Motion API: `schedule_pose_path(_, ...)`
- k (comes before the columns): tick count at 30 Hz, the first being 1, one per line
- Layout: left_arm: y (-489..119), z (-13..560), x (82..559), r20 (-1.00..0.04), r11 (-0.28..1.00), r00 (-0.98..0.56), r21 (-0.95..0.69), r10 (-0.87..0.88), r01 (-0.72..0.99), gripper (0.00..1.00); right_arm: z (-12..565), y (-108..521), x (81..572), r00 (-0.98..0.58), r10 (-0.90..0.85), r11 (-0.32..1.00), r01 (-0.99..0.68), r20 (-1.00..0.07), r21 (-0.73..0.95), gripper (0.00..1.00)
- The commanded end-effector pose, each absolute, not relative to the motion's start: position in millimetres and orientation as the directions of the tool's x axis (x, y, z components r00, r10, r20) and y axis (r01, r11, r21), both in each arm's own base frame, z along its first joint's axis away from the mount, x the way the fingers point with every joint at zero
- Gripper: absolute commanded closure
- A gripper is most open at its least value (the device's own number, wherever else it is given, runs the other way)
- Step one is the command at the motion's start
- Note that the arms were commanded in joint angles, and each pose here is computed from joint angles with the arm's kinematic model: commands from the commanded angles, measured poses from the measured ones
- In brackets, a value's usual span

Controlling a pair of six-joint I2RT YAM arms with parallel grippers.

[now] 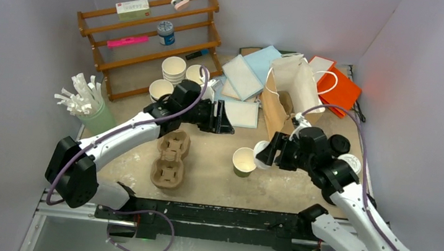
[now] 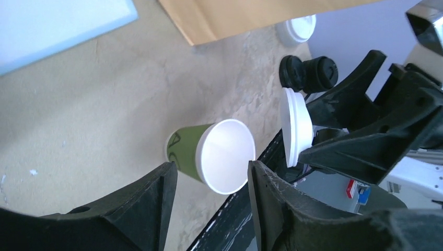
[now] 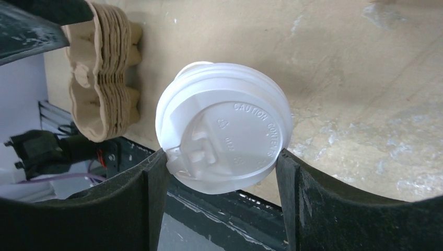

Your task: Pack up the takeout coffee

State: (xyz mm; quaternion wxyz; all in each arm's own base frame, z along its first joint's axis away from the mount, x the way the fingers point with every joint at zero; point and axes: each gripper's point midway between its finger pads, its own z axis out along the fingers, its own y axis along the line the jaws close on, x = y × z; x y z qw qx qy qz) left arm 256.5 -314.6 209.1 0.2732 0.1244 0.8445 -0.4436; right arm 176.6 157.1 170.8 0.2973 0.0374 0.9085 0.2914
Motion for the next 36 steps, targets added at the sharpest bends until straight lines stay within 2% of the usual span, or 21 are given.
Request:
schedule_pose_path(1, -306.9, 200.4, 246.2, -0.562, 0.578, -0.827, -0.675, -0.002, 0.458, 0.46, 191.1, 184.5, 191.2, -0.775, 0.165, 0.840, -0.214, -0.610, 0.498, 0.34)
schedule_pose_path(5, -305.8, 186.1, 240.1, -0.545, 0.577, -0.838, -0.675, 0.030, 0.460, 0.48, 193.6, 208.4, 185.1, -0.761, 0.084, 0.869, -0.261, -0.643, 0.422, 0.33)
schedule_pose_path(11, -304.8, 164.1, 229.7, -0.523, 0.597, -0.848, -0.655, 0.083, 0.462, 0.48, 190.9, 206.5, 191.0, -0.752, 0.021, 0.927, -0.232, -0.658, 0.295, 0.35)
schedule_pose_path(21, -287.8, 150.5, 212.7, -0.492, 0.637, -0.867, -0.644, 0.080, 0.424, 0.49, 180.3, 199.5, 181.3, -0.845, -0.131, 0.968, -0.222, -0.519, 0.117, 0.34)
schedule_pose_path(27, -279.5, 142.4, 207.8, -0.465, 0.656, -0.883, -0.647, 0.065, 0.389, 0.49, 171.3, 202.2, 166.6, -0.888, -0.194, 0.962, -0.255, -0.416, 0.096, 0.33)
schedule_pose_path(36, -282.1, 140.7, 210.2, -0.449, 0.645, -0.893, -0.671, 0.040, 0.366, 0.49, 162.0, 216.6, 169.9, -0.902, -0.245, 0.953, -0.291, -0.355, 0.083, 0.32)
